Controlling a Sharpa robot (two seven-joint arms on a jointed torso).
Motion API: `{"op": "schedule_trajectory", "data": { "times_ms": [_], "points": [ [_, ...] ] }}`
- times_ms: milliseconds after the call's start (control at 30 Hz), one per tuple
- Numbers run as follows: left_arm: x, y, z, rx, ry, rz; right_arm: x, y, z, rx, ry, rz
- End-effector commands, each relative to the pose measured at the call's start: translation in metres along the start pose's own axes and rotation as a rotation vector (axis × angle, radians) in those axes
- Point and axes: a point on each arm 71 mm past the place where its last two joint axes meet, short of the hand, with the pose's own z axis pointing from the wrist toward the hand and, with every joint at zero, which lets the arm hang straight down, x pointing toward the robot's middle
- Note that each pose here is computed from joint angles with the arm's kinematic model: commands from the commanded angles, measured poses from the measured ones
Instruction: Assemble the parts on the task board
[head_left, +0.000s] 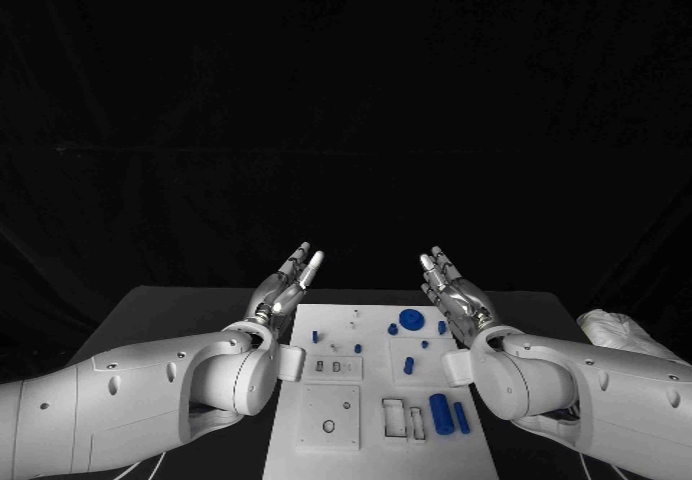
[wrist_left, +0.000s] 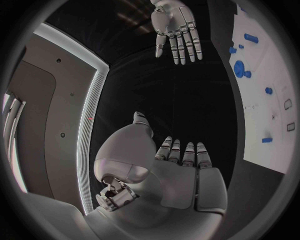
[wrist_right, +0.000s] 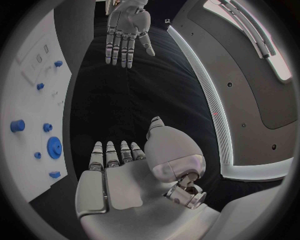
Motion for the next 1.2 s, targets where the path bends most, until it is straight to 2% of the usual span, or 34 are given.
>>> {"op": "schedule_trajectory", "data": {
  "times_ms": [33,133,267,300,600,800,900,1000,1100,1200],
  "points": [
    [0.0080,-0.0049,0.0001,0.037,0.087,-0.113,0.011,-0.001,-0.002,0.043,0.160,0.122],
    [0.0084,-0.0049,0.0000,0.037,0.092,-0.117,0.012,-0.002,-0.004,0.056,0.192,0.139],
    [0.0084,-0.0049,0.0000,0.037,0.092,-0.117,0.013,-0.003,-0.005,0.062,0.208,0.147],
    [0.0114,-0.0015,0.0023,0.021,0.205,-0.194,0.000,-0.006,-0.005,0.104,0.350,0.137],
    [0.0083,-0.0020,0.0015,0.022,0.215,-0.203,-0.012,-0.006,-0.010,0.111,0.355,0.091],
    [-0.0048,-0.0076,-0.0071,0.035,0.207,-0.182,-0.015,0.002,-0.007,0.094,0.346,0.008],
    [-0.0116,-0.0124,-0.0133,0.041,0.196,-0.171,-0.017,0.013,-0.003,0.088,0.339,-0.077],
    [-0.0164,-0.0165,-0.0192,0.039,0.191,-0.166,-0.022,0.033,0.003,0.089,0.330,-0.216],
    [-0.0169,-0.0181,-0.0224,0.028,0.198,-0.169,-0.029,0.057,0.009,0.063,0.323,-0.437],
    [-0.0155,-0.0202,-0.0234,0.023,0.205,-0.169,-0.033,0.082,0.014,0.006,0.324,-0.703]
  ]
}}
